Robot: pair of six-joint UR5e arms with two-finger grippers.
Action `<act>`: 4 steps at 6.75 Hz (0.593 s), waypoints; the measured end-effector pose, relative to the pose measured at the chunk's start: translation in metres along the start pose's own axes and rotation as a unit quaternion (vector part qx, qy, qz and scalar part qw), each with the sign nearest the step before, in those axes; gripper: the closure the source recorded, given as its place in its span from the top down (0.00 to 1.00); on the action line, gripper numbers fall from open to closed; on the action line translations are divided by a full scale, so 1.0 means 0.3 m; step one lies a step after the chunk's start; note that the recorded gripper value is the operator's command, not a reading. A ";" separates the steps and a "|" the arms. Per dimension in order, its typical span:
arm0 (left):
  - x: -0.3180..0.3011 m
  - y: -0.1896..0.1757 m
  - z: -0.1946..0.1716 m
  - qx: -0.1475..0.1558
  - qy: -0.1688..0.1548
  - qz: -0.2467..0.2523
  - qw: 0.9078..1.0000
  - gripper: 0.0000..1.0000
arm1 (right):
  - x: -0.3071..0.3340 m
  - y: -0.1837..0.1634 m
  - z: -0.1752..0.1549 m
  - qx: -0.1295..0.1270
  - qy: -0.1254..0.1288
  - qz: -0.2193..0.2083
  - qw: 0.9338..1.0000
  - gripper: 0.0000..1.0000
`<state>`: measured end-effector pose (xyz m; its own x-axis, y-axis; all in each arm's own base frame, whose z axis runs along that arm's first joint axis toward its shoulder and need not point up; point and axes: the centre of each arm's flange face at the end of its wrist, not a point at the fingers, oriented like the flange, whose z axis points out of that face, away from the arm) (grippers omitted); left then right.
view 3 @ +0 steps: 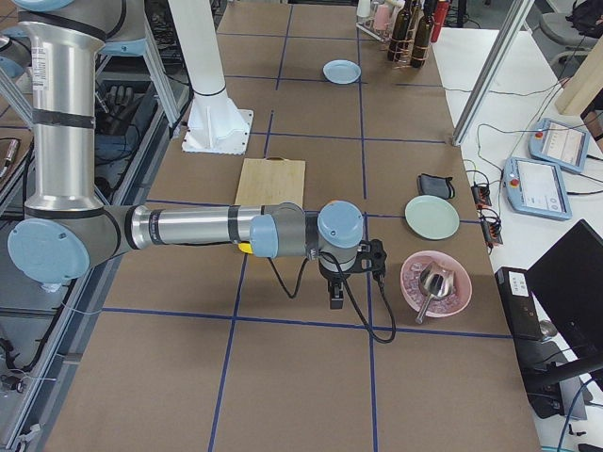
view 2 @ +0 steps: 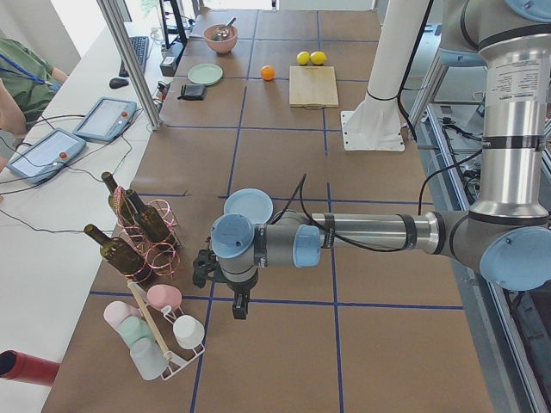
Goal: Pick orange to plate
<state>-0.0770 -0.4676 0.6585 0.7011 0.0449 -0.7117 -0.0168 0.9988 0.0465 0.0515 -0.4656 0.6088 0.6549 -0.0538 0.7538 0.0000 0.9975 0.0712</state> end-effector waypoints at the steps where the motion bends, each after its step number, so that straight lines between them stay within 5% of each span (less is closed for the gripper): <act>1: 0.001 0.000 -0.001 0.000 0.000 0.000 1.000 1.00 | -0.003 -0.003 -0.002 0.001 0.000 -0.001 1.000 1.00; 4: 0.026 -0.027 -0.019 0.009 -0.002 0.010 1.000 1.00 | -0.023 -0.012 -0.020 0.007 0.000 -0.008 1.000 1.00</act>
<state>-0.0755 -0.4752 0.6486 0.7035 0.0651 -0.7077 -0.0185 0.9971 0.0733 0.0514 -0.4685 0.5994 0.6542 -0.0696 0.7531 0.0004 0.9958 0.0917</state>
